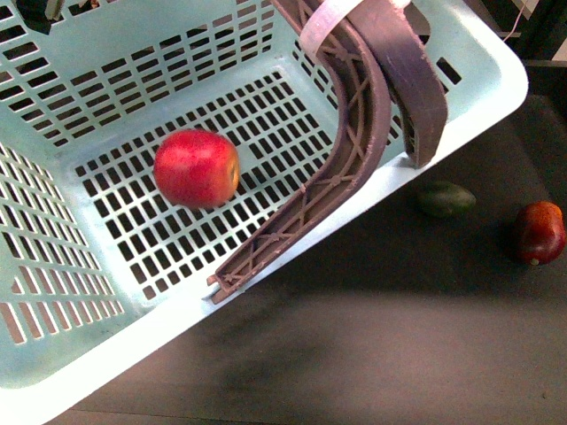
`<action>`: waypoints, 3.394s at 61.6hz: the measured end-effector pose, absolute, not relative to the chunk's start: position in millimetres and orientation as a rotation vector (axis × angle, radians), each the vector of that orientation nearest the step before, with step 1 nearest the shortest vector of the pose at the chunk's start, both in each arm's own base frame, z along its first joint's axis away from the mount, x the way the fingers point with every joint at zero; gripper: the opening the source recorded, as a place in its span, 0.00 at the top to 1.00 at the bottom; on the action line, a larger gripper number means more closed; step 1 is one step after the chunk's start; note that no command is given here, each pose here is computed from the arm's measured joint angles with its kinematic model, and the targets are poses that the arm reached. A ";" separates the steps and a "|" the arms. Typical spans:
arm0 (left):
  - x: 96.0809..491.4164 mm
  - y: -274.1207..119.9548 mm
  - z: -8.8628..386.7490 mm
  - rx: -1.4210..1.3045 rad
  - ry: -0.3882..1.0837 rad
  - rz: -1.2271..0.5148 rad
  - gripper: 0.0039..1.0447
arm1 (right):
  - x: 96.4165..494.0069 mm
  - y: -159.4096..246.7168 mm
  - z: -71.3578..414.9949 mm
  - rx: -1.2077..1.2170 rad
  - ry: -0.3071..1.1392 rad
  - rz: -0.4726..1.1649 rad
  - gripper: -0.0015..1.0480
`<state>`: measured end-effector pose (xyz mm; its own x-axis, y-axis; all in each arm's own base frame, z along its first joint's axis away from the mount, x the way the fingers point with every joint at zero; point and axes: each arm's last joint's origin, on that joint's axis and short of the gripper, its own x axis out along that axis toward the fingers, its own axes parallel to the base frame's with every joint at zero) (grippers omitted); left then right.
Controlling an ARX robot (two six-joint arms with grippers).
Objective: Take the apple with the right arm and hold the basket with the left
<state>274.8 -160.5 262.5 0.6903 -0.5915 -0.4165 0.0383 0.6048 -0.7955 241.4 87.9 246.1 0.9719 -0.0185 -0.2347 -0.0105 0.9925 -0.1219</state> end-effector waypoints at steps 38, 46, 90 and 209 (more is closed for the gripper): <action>274.5 -160.8 262.6 -0.861 0.737 -0.408 0.86 | 176.7 27.4 195.5 -0.013 0.008 0.011 0.98; 274.5 -160.9 262.5 -0.855 0.735 -0.409 0.86 | 164.3 19.3 187.4 -0.011 0.011 0.005 0.98; 274.5 -161.0 262.5 -0.856 0.736 -0.409 0.86 | 128.0 0.4 171.2 -0.007 -0.012 0.002 0.98; 274.4 -161.0 262.9 -0.858 0.735 -0.410 0.86 | 97.0 0.3 169.3 -0.006 -0.013 0.001 0.09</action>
<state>274.4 -161.0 262.9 0.6865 -0.5970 -0.4151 0.0387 0.6001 -0.7990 97.0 0.3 169.3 0.9999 0.0011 0.0132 -0.0011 1.0000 -0.0063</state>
